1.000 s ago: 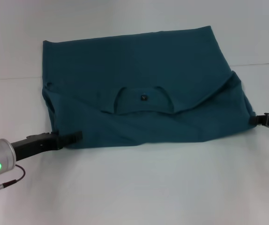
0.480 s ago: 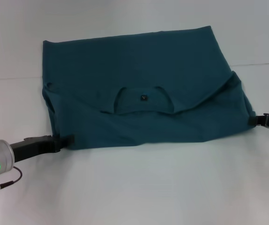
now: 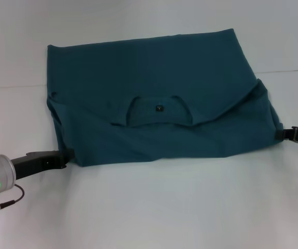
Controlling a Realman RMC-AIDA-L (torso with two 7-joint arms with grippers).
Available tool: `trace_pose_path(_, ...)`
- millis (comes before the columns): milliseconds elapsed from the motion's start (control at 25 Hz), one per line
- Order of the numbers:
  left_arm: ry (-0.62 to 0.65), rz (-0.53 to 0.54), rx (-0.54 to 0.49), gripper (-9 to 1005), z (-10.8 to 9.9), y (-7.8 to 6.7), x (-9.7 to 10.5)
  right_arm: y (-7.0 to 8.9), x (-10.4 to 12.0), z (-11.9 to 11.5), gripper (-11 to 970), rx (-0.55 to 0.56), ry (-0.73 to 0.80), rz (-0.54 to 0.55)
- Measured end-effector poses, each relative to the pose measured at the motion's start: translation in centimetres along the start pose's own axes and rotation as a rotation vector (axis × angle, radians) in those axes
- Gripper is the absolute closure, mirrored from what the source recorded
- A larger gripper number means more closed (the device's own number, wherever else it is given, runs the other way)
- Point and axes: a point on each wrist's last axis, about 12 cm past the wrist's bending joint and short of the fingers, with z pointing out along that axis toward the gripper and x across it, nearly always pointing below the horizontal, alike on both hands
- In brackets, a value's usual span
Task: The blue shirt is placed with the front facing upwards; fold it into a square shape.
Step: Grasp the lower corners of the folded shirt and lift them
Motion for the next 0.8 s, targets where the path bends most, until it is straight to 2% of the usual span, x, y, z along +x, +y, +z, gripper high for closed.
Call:
trace_pose_path(240, -0.001, 0.001, -0.004, 994, 0.0, 0.0, -0.1, 0.0, 0.0, 0.0, 949, 0.000, 0.000, -0.003)
trace_pose_path(480, -0.004, -0.004, -0.004, 996, -0.4, 0.2, -0.2, -0.2, 0.0, -0.2, 949, 0.000, -0.003, -0.010)
trace_pose_path(800, 0.010, -0.010, -0.004, 995, -1.8, 0.7, -0.2, -0.7, 1.3, -1.1, 948, -0.015, 0.016, -0.040)
